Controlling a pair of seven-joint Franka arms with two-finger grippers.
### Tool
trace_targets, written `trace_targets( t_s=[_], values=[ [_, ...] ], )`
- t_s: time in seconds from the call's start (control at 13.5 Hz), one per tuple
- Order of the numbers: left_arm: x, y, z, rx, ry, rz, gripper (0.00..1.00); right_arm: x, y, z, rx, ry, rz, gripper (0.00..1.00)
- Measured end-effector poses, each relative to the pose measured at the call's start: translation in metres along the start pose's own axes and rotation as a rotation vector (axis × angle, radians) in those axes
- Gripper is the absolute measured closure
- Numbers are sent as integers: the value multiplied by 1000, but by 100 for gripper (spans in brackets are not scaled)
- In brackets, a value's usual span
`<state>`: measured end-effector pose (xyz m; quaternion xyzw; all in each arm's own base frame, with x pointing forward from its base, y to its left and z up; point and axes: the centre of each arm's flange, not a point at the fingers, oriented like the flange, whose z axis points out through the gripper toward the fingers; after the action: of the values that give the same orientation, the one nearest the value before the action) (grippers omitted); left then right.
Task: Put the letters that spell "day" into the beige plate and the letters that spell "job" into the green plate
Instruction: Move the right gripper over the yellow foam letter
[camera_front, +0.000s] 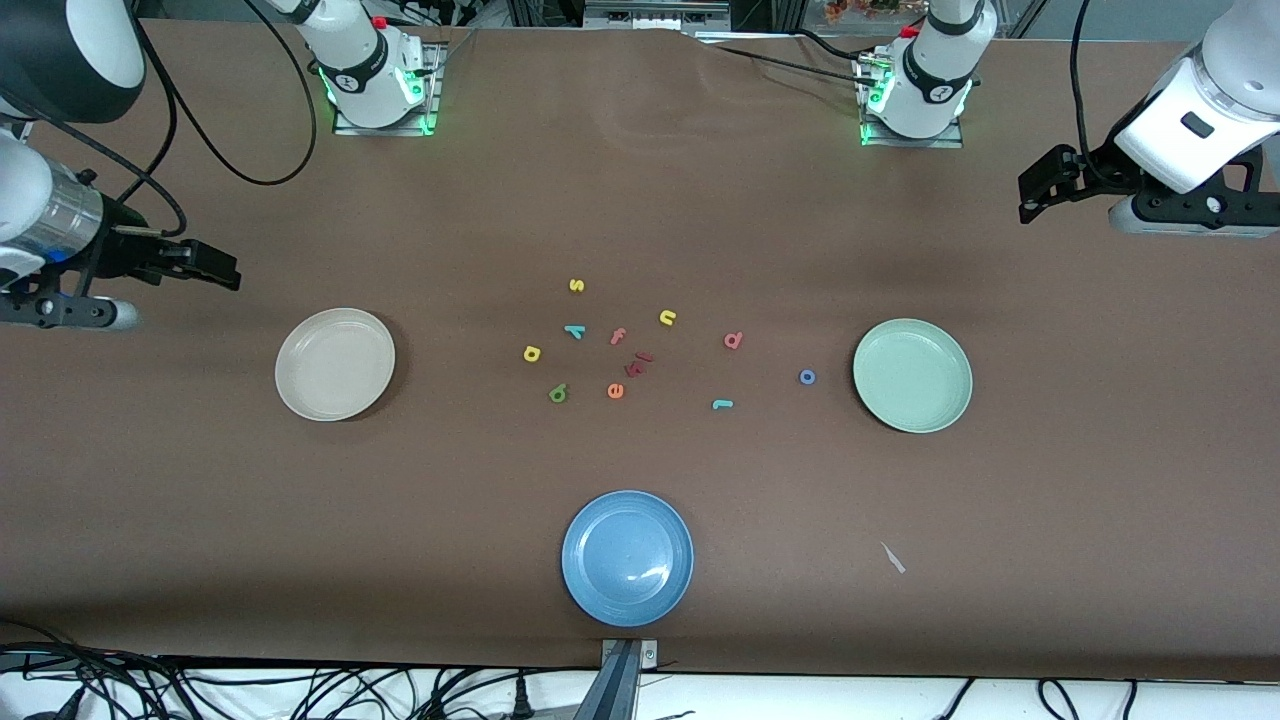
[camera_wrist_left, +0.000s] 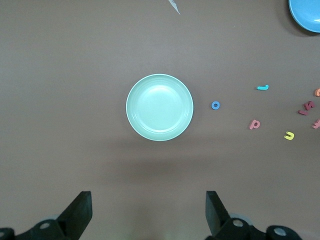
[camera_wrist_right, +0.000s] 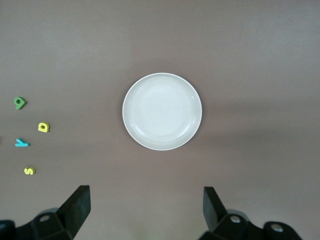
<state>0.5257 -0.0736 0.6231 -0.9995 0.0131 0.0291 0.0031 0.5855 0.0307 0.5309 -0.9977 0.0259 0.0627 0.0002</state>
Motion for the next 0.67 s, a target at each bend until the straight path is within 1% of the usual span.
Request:
trace_targets(
  t_s=[0.15,0.22,0.37,0.52,0.67],
  values=[
    [0,0,0,0,0,0,0,8,-22,19,-6,-22,-35,0],
    [0,0,0,0,0,0,0,12,-34,27,-8,-23,-53,0],
    [0,0,0,0,1,1,0,19,-55,39,-7,-11,-83,0],
    [0,0,0,0,1,1,0,24,-78,56,-6,-16,-114,0],
    [0,0,0,0,1,1,0,33,-110,80,6,-4,-93,0]
  ],
)
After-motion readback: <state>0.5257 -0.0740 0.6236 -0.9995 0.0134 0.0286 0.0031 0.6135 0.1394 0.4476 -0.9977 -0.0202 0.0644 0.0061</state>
